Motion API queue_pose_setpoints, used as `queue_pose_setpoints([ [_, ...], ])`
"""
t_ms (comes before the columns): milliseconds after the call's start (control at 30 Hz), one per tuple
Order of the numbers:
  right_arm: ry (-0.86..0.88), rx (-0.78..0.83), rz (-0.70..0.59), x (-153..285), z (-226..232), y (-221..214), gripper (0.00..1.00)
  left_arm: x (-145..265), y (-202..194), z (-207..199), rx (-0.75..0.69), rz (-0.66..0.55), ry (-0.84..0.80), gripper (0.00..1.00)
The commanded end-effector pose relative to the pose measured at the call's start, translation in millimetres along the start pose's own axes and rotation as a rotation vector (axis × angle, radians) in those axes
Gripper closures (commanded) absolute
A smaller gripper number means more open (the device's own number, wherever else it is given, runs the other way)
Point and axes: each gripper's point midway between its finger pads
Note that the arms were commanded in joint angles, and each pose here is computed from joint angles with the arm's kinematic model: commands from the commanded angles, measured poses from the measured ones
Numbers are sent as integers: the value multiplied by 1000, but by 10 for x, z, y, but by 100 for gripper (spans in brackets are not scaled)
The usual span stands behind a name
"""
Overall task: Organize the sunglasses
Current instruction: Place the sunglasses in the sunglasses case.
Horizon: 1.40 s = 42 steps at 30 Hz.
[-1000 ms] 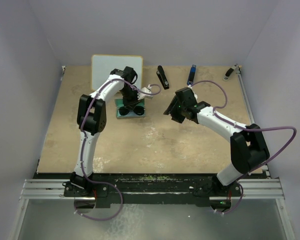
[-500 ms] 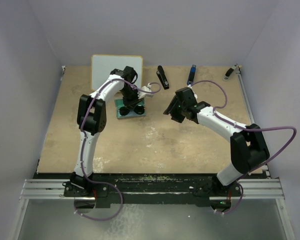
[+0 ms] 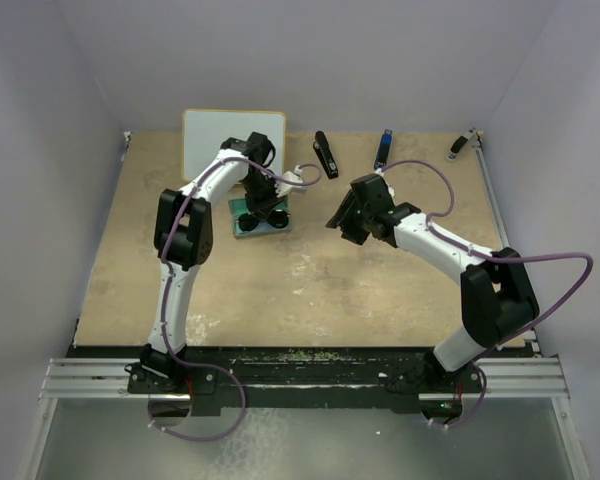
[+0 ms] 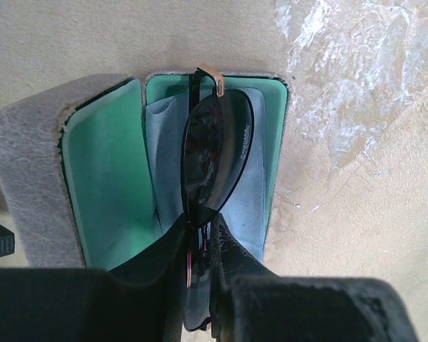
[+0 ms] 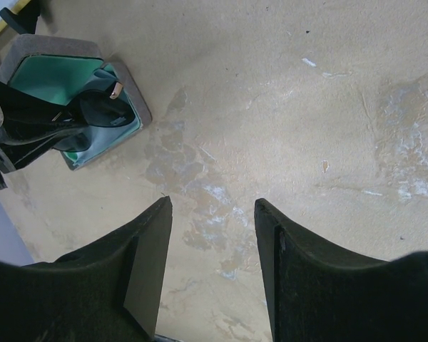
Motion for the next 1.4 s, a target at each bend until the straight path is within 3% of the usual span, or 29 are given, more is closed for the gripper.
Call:
queue_pose_setpoints([
  [0,39,-4,-8,45,119,54,46,185,-103,104,36,43,73,96],
  [667,50,-9,1,52,127,33,47,148,-74,19,101,0,89,96],
  [900,52,-10,-5,61,129,43,47,63,-67,-14,134,-15,59,81],
  [1200,59,-8,6,56,142,24,46,123,-9,10,130,-43,92,74],
  [1367,78,-10,7,58,181,24,44,198,17,34,125,-47,124,60],
])
Point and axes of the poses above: each gripper's point midway between its finger pads, its own x axis back along the fingers, its own z axis along the line the jaws close on, y = z × x, and after that the axes turned 9 degrees about -x, right-handed
